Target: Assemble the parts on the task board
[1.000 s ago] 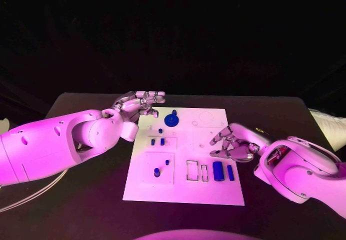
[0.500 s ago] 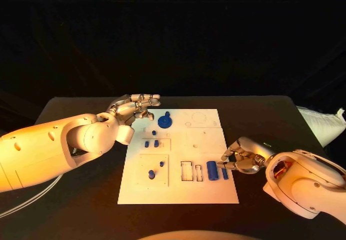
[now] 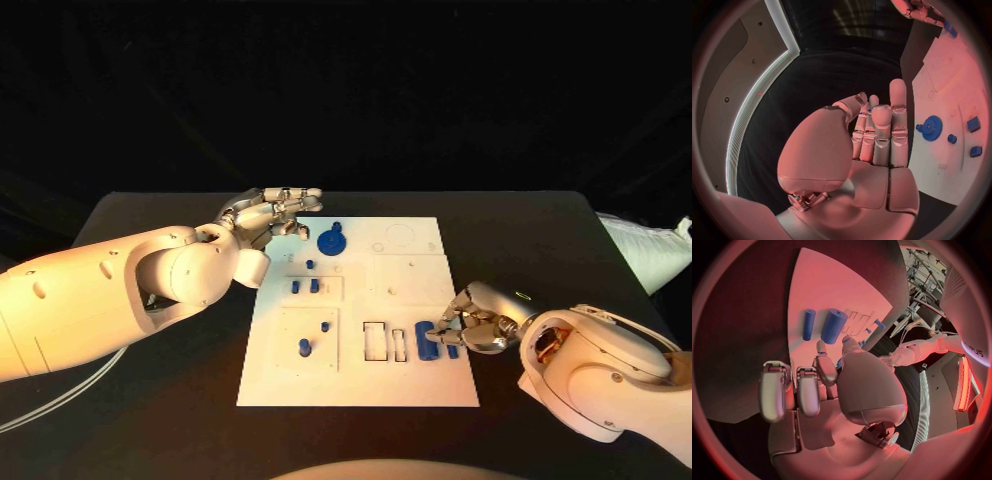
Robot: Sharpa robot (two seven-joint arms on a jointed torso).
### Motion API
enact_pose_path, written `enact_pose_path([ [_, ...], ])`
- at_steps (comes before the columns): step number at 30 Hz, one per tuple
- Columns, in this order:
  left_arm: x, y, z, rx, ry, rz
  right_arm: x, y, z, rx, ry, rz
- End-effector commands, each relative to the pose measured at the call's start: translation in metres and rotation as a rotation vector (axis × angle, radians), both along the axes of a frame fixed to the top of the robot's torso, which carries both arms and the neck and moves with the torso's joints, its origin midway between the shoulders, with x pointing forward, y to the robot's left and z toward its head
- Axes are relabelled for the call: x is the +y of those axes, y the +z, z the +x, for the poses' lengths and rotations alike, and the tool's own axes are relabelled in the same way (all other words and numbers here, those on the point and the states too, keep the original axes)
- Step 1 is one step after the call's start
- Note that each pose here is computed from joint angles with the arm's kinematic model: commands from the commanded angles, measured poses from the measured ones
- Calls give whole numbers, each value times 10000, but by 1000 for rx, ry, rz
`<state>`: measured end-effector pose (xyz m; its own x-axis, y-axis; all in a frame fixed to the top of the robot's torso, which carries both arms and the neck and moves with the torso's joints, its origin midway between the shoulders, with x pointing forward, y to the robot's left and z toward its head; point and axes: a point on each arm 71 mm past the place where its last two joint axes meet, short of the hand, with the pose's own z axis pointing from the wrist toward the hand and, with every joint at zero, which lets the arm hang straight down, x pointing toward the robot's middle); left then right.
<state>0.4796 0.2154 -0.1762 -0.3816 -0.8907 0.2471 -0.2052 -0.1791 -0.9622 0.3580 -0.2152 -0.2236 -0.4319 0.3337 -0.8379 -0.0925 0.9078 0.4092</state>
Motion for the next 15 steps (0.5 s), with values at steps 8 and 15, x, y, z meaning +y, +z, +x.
enact_pose_path([
  [8, -22, 9, -7, -6, -23, -10, 89, -115, 25, 11, 46, -74],
  [15, -23, 5, -6, -3, -21, -2, 158, -212, 60, 29, 65, -93],
])
